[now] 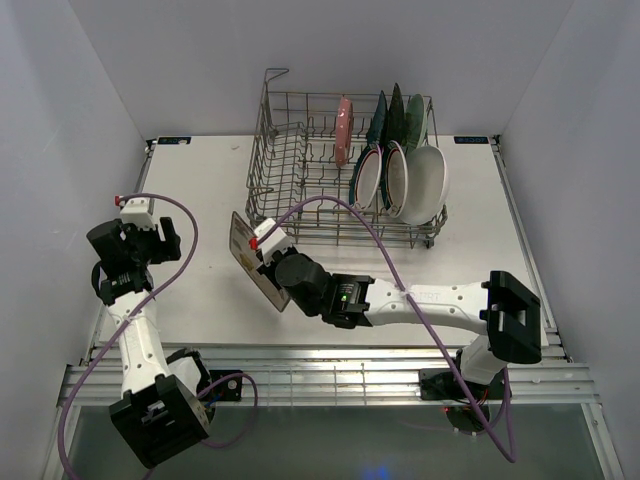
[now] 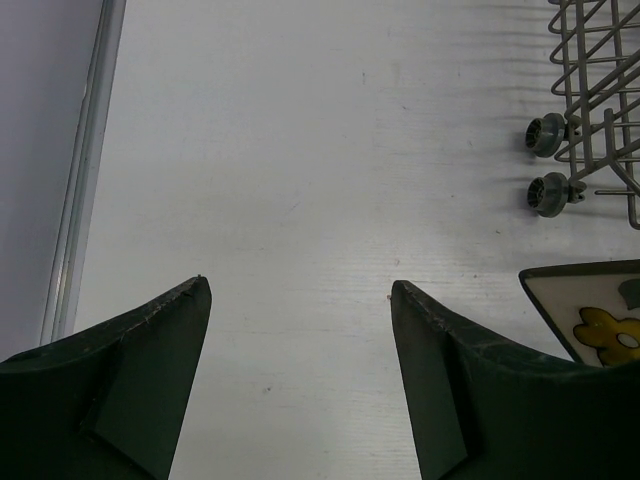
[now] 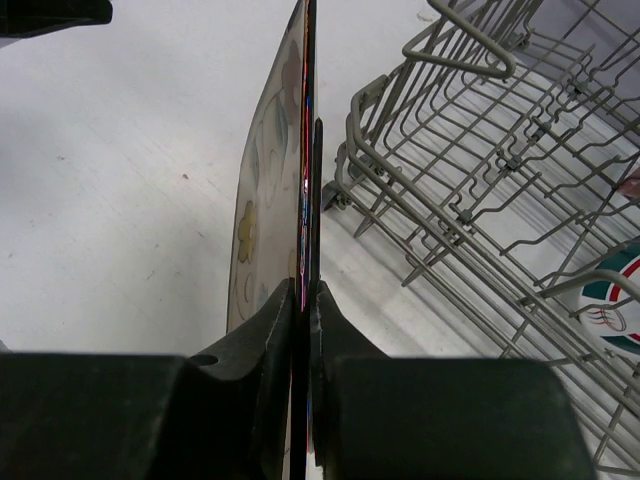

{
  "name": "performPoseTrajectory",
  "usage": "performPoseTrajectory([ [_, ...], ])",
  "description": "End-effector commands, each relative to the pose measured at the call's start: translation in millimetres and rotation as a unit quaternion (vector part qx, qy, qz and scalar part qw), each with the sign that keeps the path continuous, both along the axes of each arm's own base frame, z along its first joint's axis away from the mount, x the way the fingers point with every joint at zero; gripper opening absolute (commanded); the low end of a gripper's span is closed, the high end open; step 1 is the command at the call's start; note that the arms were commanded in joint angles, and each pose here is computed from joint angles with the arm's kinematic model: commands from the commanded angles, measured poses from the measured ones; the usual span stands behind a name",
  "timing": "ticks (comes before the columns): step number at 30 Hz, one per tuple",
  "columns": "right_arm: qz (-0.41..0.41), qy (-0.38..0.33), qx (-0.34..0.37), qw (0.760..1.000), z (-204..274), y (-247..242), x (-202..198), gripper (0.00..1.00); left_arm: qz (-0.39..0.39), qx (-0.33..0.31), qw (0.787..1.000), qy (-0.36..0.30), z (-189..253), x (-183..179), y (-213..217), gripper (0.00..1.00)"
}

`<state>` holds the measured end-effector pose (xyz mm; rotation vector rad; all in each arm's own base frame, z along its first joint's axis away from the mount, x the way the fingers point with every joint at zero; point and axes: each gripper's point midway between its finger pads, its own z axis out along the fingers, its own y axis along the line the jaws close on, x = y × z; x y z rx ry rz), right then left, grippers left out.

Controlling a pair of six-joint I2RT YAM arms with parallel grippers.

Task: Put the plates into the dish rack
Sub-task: Pick up the plate at the center of the board.

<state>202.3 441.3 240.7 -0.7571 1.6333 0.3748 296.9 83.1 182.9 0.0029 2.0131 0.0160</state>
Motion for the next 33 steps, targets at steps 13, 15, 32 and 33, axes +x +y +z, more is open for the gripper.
performPoseTrajectory([
  [13,-0.028,-0.105,0.211,0.971,214,-38,5,0.08,0.014,0.009,1.000,-0.020,11,1,7,0.83],
  [15,-0.032,-0.115,0.221,0.968,232,-45,4,0.08,0.014,0.007,1.000,-0.019,10,1,7,0.83],
  [32,-0.163,-0.192,0.280,0.926,334,-125,21,0.08,0.006,0.003,1.000,-0.018,10,2,4,0.83],
  [33,-0.178,-0.191,0.284,0.922,337,-132,23,0.08,0.005,0.002,1.000,-0.017,9,2,3,0.83],
])
